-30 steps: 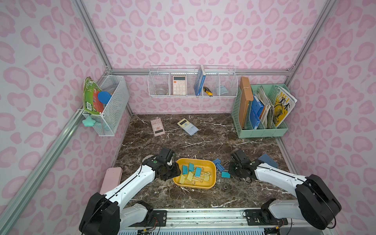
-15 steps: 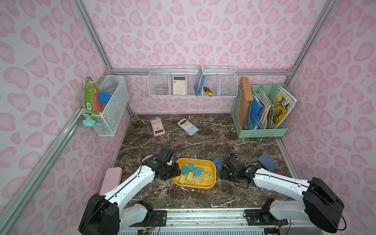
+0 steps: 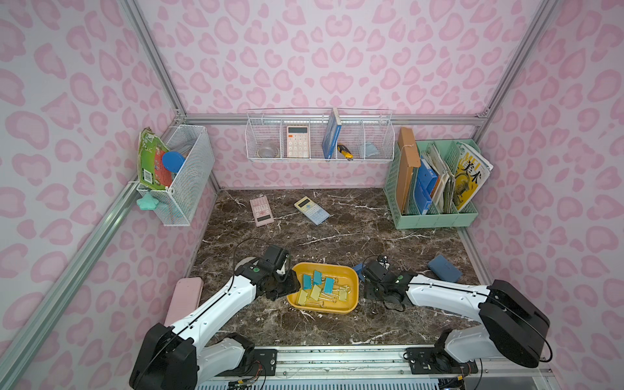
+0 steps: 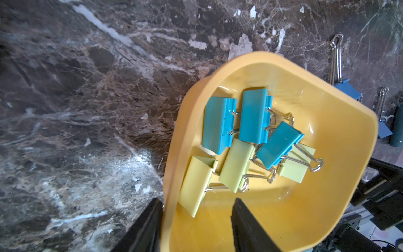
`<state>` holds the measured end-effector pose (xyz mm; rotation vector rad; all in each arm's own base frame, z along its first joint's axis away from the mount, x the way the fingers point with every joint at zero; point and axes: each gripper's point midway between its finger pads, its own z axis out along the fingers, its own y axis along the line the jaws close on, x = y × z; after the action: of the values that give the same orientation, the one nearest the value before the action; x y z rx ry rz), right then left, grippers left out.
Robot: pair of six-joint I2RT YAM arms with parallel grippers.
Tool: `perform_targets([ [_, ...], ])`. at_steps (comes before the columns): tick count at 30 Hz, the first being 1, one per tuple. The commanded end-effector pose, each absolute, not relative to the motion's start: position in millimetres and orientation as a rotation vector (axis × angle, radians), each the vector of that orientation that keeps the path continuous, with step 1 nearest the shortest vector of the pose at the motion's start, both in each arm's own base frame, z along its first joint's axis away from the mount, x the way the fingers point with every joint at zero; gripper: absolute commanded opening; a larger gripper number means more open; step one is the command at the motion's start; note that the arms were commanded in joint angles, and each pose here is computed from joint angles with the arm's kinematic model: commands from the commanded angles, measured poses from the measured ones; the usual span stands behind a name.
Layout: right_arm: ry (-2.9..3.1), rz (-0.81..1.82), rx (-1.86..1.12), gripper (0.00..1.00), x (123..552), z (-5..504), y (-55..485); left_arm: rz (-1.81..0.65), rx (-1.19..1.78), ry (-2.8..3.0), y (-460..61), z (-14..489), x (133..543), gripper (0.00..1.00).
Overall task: Put the binder clips in the storage box
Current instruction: Pick up the binder clip at the center of the board, then place the binder clip in the storage box.
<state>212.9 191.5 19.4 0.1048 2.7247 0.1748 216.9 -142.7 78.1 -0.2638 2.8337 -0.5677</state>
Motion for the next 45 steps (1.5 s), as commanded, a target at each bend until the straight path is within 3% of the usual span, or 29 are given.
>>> perform_targets([
  [1, 2.717, 0.156, 0.111, 0.6, 215.4, 16.9, 190.9, -0.57, -0.245, 2.838, -143.2, 77.7, 216.0, 0.55],
  [7, 2.72, 0.025, 0.121, 0.49, 216.4, 18.4, 177.3, -0.57, -0.245, 2.839, -142.9, 77.6, 215.5, 0.55],
  [14, 2.609, -0.054, 0.031, 0.47, 227.8, 79.5, 176.9, -0.56, -0.248, 2.846, -142.3, 76.1, 215.6, 0.55],
  [25, 2.26, 0.376, -0.779, 0.43, 232.2, 162.4, 311.2, -0.555, -0.252, 2.852, -141.9, 75.3, 215.4, 0.55],
  [34, 2.094, 0.481, -1.24, 0.43, 215.7, 142.1, 365.7, -0.539, -0.257, 2.856, -140.3, 74.3, 215.4, 0.55],
  [45, 2.178, 0.331, -1.451, 0.49, 205.0, 70.1, 340.0, -0.525, -0.258, 2.871, -139.8, 70.9, 215.5, 0.55],
])
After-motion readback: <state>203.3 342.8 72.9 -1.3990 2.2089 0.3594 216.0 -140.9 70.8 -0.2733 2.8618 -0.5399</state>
